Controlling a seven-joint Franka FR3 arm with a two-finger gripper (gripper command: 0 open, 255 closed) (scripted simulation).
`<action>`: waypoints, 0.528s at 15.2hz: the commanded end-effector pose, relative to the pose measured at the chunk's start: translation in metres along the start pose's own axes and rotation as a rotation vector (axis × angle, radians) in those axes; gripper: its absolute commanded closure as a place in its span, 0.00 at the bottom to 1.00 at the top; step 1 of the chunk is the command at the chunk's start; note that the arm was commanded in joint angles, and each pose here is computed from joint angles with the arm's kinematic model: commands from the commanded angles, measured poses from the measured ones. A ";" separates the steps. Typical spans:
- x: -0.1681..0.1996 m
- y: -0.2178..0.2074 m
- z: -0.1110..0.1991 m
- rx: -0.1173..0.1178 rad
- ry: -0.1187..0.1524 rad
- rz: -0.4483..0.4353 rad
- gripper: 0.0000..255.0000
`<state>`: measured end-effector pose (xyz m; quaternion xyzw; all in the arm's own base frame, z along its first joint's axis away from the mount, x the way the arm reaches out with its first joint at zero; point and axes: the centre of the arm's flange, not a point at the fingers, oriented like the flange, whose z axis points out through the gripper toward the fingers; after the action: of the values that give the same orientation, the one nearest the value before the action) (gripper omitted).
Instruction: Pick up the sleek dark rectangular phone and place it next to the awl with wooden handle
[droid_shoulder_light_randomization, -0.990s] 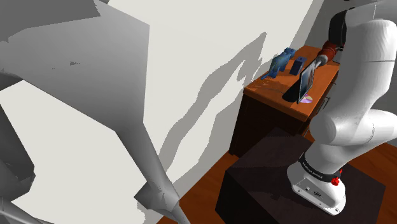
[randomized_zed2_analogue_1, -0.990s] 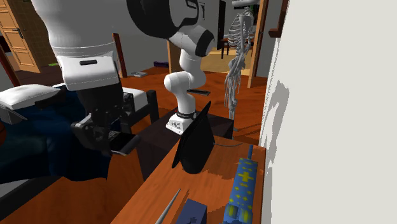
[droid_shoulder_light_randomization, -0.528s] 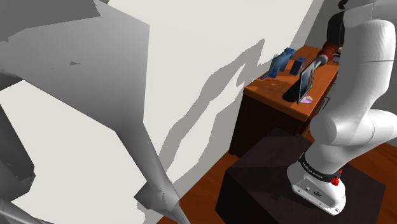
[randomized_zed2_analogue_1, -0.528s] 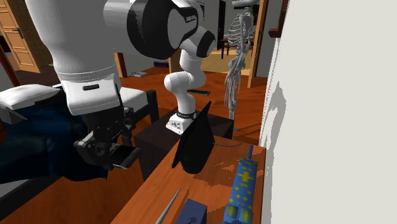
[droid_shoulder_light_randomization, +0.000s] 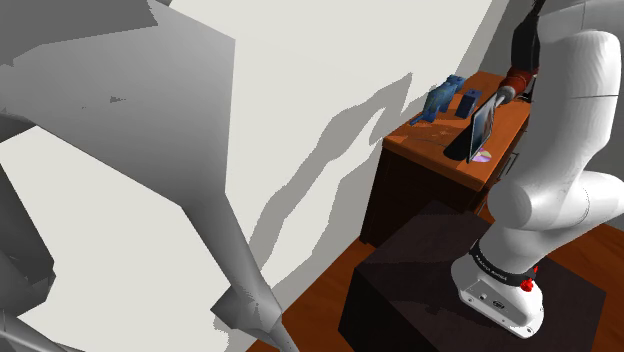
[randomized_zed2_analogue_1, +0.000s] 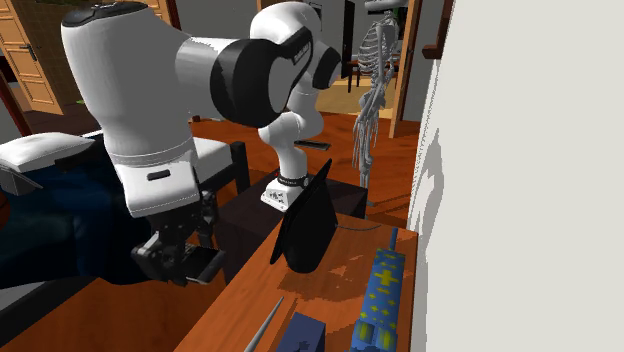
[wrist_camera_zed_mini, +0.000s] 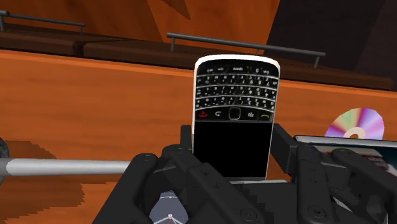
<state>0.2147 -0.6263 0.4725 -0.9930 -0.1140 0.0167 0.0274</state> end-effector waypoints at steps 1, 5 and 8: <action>-0.001 0.002 0.011 -0.001 0.000 0.000 1.00; 0.000 0.003 0.032 -0.001 0.000 0.000 1.00; 0.000 0.004 0.048 -0.001 0.000 0.000 1.00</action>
<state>0.2143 -0.6275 0.4288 -0.9930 -0.1141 0.0167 0.0274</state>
